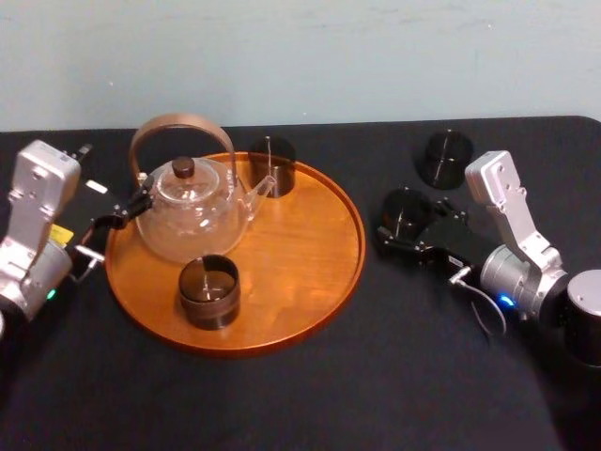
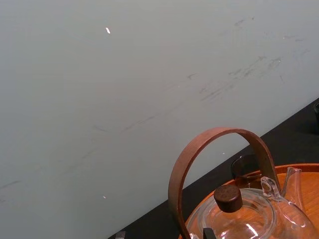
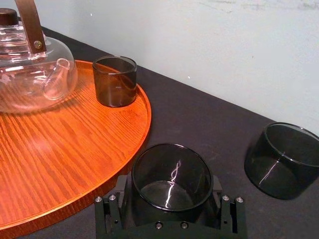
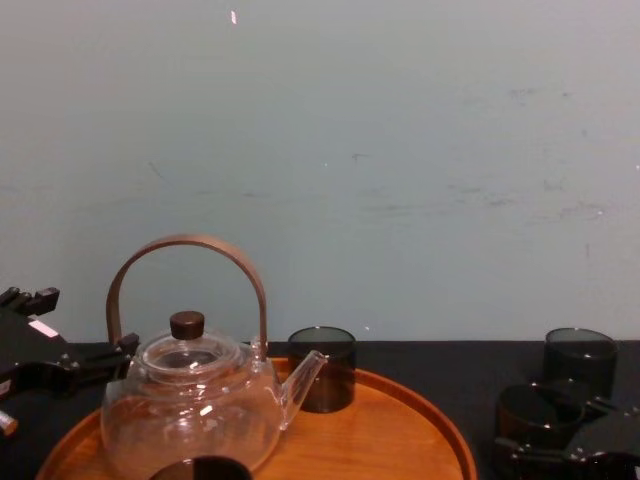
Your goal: Pick up the glass from the table and place it on the tray.
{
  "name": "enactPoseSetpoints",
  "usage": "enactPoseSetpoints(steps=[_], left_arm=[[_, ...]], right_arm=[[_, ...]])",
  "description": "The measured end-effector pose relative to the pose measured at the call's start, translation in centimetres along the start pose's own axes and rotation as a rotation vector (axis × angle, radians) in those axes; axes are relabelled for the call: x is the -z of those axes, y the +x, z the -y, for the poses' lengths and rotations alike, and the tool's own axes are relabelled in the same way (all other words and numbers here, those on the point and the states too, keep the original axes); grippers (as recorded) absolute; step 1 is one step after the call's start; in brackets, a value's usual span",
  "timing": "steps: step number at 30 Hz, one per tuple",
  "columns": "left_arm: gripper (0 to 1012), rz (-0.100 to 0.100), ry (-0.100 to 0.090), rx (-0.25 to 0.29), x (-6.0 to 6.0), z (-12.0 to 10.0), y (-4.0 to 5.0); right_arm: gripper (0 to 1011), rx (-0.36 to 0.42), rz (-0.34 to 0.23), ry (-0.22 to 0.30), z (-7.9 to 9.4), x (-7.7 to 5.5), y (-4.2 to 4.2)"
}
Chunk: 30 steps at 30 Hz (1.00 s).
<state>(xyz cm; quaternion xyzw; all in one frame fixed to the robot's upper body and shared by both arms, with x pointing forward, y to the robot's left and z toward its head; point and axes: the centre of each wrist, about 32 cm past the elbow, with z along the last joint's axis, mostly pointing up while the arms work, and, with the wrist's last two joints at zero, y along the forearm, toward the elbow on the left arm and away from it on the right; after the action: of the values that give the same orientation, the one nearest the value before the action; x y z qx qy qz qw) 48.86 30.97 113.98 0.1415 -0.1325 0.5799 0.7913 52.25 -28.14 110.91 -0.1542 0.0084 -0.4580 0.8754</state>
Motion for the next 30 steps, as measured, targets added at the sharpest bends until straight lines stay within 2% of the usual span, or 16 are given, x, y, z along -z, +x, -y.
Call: enactPoseSetpoints(steps=[7,10,13,23,30], left_arm=[[1009,0.000,0.000,0.000,0.0,0.0,0.00],[1009,0.000,0.000,0.000,0.0,0.0,0.00],[1010,0.000,0.000,0.000,0.0,0.0,0.00],[1010,0.000,0.000,0.000,0.0,0.0,0.00],[1010,0.000,0.000,0.000,0.0,0.0,0.00]], right_arm=[[1002,0.000,0.001,0.000,0.0,0.0,-0.01],[937,0.000,0.001,0.000,0.0,0.0,-0.02],[914,0.000,0.002,0.000,0.0,0.0,-0.02],[913,-0.005,-0.001,0.003,0.2,0.0,-0.02],[912,-0.018,0.019,0.013,0.9,-1.0,-0.30]])
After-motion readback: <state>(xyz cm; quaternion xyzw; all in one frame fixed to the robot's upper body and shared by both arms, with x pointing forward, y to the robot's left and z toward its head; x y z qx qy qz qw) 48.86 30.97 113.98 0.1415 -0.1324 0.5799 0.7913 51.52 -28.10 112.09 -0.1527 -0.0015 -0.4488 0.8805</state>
